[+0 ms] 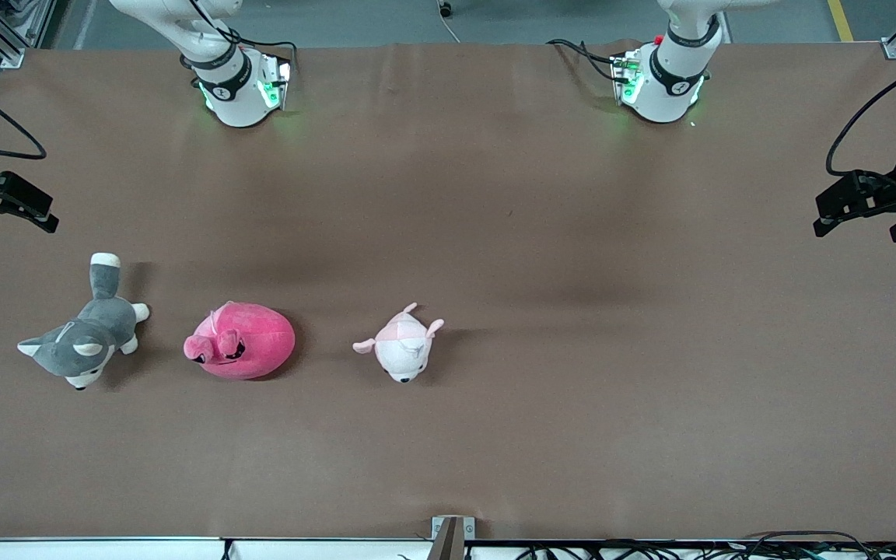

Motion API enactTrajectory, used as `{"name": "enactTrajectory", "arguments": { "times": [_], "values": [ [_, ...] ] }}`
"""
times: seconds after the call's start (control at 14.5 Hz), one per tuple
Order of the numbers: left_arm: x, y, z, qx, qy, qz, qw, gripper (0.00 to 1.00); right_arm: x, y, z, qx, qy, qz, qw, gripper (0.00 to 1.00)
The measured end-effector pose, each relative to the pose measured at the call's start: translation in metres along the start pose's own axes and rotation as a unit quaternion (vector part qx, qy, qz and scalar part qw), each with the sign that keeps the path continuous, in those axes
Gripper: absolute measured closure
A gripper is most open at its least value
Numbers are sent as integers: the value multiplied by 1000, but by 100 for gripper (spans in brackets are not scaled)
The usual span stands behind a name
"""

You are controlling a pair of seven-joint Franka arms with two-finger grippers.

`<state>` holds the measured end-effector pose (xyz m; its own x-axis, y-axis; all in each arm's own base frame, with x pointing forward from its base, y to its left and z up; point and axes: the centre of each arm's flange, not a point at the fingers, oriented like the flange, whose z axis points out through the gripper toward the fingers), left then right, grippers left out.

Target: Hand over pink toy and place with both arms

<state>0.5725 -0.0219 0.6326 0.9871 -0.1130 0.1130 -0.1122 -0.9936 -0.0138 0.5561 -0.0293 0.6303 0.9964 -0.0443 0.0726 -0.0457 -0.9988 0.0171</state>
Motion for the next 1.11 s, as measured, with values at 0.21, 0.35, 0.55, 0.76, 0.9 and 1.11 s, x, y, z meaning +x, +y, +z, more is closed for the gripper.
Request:
{"name": "enactTrajectory", "arguments": {
  "times": [0.21,0.35,0.55,0.76,0.9,1.11],
  "values": [
    [0,1,0,0,0,1,1000,0,-2,0,2,0,-2,-2,1000,0],
    [0,1,0,0,0,1,1000,0,-5,0,5,0,-7,-2,1000,0],
    [0,1,0,0,0,1,1000,0,-11,0,5,0,-9,-2,1000,0],
    [0,1,0,0,0,1,1000,0,-15,0,3,0,-7,-2,1000,0],
    [0,1,0,0,0,1,1000,0,-16,0,3,0,-8,-2,1000,0],
    [0,1,0,0,0,1,1000,0,-16,0,4,0,-8,-2,1000,0]
  ]
}}
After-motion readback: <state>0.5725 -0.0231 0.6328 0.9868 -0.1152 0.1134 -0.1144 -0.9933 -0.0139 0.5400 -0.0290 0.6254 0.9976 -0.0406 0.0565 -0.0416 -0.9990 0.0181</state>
